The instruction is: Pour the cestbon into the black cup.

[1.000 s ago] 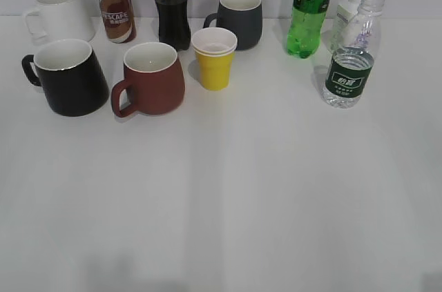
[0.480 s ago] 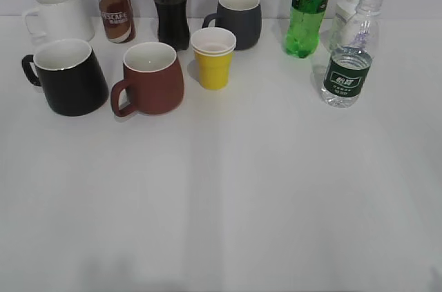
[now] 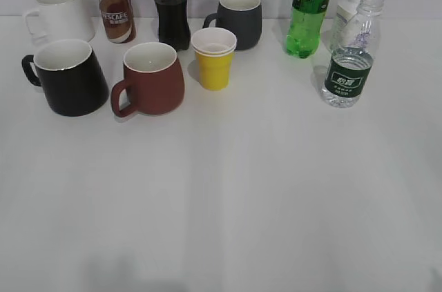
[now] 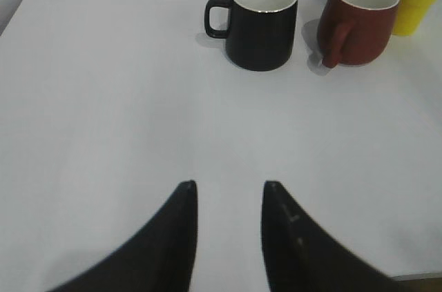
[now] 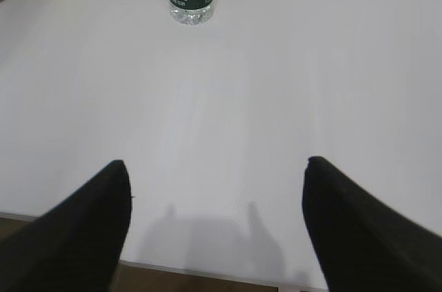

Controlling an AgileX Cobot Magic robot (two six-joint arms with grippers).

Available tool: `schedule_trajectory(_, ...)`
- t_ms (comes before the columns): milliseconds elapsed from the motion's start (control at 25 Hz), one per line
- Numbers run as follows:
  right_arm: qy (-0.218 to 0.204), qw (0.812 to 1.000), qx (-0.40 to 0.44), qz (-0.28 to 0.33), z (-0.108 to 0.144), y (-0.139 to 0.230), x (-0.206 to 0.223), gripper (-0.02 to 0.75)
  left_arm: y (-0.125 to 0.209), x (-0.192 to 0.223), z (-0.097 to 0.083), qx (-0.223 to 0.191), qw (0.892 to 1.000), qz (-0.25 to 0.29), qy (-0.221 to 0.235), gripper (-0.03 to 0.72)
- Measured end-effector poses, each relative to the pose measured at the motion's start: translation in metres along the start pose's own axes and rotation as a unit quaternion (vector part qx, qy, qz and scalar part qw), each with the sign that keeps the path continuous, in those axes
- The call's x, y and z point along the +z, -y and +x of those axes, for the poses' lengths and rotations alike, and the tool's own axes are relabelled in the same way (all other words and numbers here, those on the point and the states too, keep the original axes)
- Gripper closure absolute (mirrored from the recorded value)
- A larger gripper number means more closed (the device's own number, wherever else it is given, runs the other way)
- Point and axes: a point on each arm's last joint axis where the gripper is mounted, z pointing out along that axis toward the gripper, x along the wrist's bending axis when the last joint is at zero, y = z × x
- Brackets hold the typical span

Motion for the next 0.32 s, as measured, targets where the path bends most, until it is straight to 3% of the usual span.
schedule_trajectory(320,0.000,1.000,0.000,-0.001,0.0000,-0.0001,0.0000,0.158,0.0000,0.0000,0.0000,0.000,1.000,0.000,0.000,0.449)
